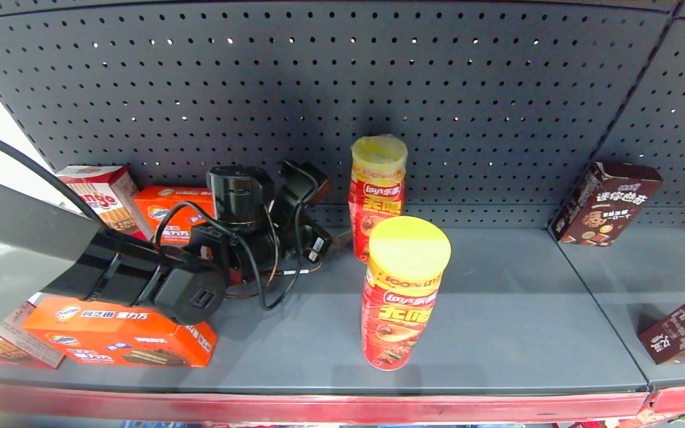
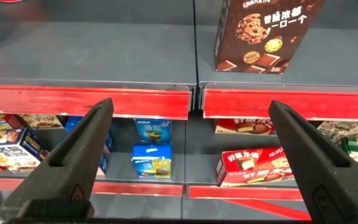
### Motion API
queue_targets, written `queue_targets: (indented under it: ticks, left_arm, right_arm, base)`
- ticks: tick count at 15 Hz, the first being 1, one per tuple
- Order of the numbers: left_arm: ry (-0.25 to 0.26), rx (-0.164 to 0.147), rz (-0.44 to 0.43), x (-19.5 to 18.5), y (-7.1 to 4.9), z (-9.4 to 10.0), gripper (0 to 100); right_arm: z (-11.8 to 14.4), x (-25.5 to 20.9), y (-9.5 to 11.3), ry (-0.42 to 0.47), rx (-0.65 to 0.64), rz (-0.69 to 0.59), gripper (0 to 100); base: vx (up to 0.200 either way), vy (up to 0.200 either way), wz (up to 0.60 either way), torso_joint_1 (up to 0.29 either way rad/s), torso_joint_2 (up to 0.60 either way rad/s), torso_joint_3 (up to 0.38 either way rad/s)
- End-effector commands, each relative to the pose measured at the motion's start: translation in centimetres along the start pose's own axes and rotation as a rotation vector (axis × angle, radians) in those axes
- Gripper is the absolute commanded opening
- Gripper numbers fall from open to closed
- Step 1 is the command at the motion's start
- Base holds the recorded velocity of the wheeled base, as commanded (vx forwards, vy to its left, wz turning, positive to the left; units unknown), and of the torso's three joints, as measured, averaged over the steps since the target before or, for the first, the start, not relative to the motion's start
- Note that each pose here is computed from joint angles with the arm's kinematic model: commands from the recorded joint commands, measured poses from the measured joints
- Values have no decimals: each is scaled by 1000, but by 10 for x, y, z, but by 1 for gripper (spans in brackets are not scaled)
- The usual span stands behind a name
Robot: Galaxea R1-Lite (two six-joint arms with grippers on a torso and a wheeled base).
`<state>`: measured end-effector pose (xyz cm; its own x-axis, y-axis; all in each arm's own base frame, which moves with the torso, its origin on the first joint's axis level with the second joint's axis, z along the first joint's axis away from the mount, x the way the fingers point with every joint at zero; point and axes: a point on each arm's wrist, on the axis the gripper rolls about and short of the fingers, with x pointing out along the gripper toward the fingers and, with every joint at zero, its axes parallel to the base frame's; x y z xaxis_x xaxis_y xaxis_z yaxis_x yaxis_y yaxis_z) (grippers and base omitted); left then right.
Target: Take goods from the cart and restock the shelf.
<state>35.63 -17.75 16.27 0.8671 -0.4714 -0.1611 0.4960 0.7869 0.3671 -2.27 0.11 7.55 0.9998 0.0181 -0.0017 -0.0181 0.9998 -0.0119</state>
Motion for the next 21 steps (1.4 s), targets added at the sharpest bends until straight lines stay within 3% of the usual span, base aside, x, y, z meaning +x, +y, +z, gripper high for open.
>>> queue_targets:
  ticks: [1,3,5,7,10,13,16,17,19,21]
  left_arm:
    - [-5,-3,7,1,-1,-1,100]
    - [-45,-18,35,-1,5,6,100]
    - [-109,-21,70,-23,16,31,100]
    - [-161,-53,118,-42,25,51,100]
    - [-226,-77,170,-99,31,74,100]
    - [-230,-72,182,-152,24,72,100]
    - [-142,-90,219,-187,6,43,100]
    - [-118,-113,209,-193,1,33,100]
    - [-170,-121,224,-193,4,40,100]
    - [-176,-132,238,-191,7,41,100]
  right_arm:
    - [0,0,0,1,0,0,100]
    - [0,0,0,1,0,0,100]
    - [0,0,0,1,0,0,100]
    - [0,0,0,1,0,0,100]
    - [0,0,0,1,0,0,100]
    - [0,0,0,1,0,0,100]
    - [0,0,0,1,1,0,100]
    - [0,0,0,8,9,-6,100]
    - [0,1,0,18,5,2,100]
    - [1,1,0,9,3,3,100]
  base:
    - [0,0,0,0,0,0]
    - [0,0,0,0,0,0]
    - [0,0,0,0,0,0]
    - [0,0,0,0,0,0]
    - [0,0,0,0,0,0]
    - [0,0,0,0,0,0]
    - [0,0,0,0,0,0]
    - [0,0,0,0,0,0]
    - [0,0,0,0,0,0]
    - [0,0,0,0,0,0]
